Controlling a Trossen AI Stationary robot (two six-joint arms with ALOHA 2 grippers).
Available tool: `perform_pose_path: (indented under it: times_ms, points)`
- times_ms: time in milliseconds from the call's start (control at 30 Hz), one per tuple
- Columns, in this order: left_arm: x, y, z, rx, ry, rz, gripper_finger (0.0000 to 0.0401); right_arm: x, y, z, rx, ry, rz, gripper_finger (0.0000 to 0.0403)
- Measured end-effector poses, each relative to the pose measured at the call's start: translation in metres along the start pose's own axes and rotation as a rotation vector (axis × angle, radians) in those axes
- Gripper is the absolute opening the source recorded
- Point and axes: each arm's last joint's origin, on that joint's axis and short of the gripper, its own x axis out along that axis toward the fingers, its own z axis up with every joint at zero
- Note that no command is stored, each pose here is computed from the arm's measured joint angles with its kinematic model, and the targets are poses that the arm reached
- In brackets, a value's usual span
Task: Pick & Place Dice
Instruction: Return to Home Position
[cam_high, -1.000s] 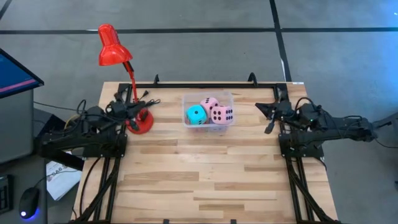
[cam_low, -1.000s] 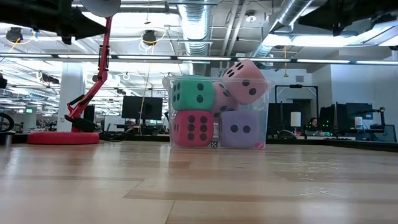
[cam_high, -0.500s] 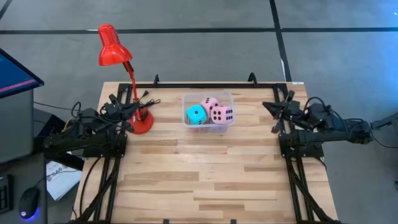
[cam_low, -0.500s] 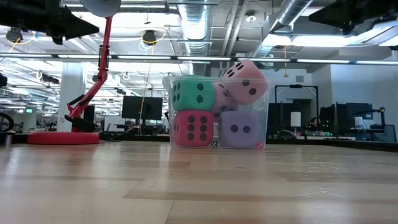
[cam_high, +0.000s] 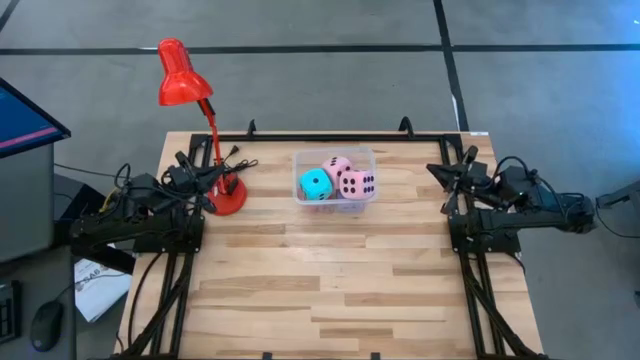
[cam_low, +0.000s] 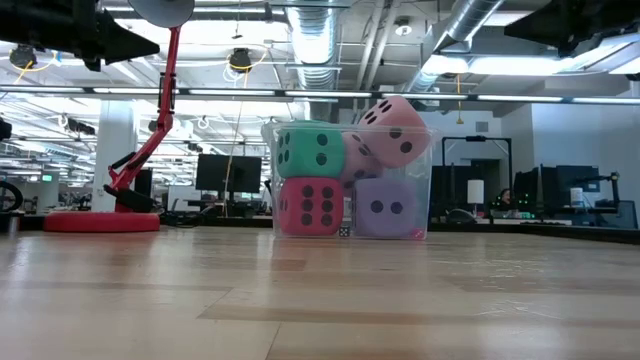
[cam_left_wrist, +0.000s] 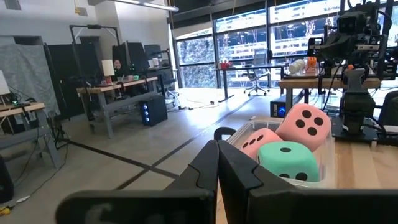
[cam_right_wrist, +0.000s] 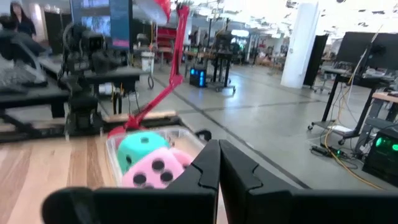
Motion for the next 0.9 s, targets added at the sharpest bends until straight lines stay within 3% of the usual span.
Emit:
perform_pose_path:
  times_ms: [300,500,633,900]
  points:
    - [0.000,0.000,0.000,0.002,0.003,-0.001,0.0000,-0.017,-0.005,-0.009,0.050,-0.034,0.072,0.0000]
    - [0.000,0.000,0.000,0.002,0.001,-0.009,0.0000,-0.013,0.000,-0.030,0.023,-0.031,0.111,0.0000]
    - [0.000,-0.001,0.000,-0.004,0.000,-0.018,0.0000,-0.012,0.000,-0.028,0.038,-0.063,0.120,0.0000]
    - [0.000,-0.004,0.000,-0.010,-0.023,-0.144,0.0000,-0.009,0.006,-0.029,0.045,-0.169,0.217,0.0000]
